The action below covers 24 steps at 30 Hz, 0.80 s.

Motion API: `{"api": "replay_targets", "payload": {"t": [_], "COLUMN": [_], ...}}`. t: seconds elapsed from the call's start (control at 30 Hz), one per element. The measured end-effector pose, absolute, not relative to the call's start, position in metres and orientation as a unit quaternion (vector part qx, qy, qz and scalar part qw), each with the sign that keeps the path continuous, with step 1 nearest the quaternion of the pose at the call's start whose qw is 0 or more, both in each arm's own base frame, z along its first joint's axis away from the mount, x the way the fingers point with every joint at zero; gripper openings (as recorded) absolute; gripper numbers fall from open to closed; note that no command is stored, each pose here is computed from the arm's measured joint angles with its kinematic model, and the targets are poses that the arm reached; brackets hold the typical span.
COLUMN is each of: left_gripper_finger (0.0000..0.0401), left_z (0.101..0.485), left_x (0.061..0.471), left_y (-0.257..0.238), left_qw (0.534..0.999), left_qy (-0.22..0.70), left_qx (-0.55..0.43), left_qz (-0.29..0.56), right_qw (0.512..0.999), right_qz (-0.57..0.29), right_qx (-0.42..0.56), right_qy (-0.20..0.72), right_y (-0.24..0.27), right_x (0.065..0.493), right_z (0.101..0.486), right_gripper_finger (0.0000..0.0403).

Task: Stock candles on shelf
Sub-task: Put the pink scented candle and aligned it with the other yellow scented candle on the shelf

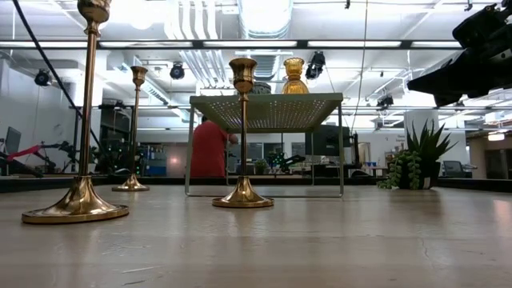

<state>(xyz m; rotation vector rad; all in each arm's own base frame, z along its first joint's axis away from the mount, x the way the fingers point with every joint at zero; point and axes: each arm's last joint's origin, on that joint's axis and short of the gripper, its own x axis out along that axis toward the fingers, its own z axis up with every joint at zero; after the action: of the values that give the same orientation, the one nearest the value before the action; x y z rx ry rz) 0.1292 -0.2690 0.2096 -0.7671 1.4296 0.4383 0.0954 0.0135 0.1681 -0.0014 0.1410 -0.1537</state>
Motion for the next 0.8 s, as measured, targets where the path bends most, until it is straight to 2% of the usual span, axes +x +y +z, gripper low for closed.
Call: {"api": "replay_targets", "payload": {"t": [0.8], "left_gripper_finger": [0.0390], "left_z": [0.185], "left_x": [0.134], "left_y": [-0.277], "left_qw": [0.692], "left_qy": [0.622], "left_qx": [-0.304], "left_qz": [0.204], "right_qw": [0.995], "right_qz": [-0.077], "right_qx": [0.000], "right_qy": [0.070], "right_y": [0.014], "right_x": [0.095], "right_z": [0.168], "right_gripper_finger": [0.0008]}}
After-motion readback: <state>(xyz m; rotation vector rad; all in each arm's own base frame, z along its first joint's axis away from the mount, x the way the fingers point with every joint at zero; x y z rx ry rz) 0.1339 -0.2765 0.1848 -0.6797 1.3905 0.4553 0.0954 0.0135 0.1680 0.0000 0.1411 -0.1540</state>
